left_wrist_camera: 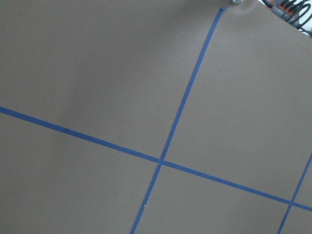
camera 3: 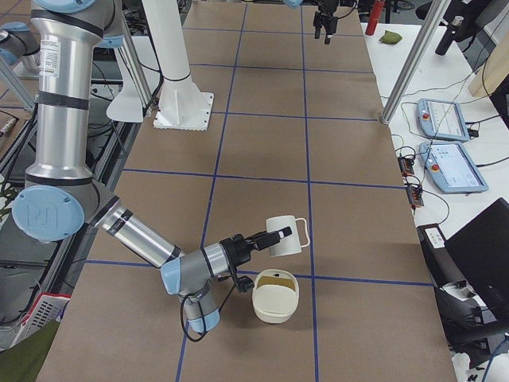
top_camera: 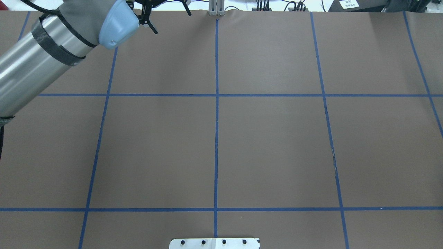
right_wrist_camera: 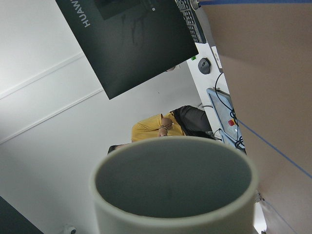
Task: Left arm hands cup to right arm to dump lemon
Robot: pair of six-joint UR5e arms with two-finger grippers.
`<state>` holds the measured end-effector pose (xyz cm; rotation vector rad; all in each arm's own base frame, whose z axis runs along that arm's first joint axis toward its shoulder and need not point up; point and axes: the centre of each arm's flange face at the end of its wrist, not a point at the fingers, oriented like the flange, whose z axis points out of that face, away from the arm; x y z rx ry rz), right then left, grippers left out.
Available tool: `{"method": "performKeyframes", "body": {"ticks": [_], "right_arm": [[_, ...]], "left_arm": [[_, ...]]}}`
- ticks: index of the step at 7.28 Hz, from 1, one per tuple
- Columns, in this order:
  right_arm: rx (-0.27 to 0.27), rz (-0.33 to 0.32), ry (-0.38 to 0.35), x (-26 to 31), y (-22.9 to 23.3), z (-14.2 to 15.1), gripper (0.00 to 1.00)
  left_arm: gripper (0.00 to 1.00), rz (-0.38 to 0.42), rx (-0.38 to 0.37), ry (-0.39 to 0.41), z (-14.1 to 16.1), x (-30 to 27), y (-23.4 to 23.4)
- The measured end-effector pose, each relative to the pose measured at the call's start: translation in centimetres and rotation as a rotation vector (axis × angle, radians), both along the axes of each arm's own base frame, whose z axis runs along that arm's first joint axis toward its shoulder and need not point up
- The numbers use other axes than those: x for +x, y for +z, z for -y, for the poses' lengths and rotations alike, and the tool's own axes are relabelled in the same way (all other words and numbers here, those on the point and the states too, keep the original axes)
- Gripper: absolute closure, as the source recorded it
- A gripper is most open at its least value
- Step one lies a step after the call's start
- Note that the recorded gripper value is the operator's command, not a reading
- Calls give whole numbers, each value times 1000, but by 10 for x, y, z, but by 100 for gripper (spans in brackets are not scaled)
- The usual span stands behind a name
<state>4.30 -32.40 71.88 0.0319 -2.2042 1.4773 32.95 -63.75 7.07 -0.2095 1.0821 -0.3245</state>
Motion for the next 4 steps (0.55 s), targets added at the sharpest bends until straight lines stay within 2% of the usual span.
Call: {"method": "performKeyframes", "body": {"ticks": [4], "right_arm": [[146,-362,28,-6,6,-10,100]], "left_arm": [[0,1,-1,0,0,0,1]]}}
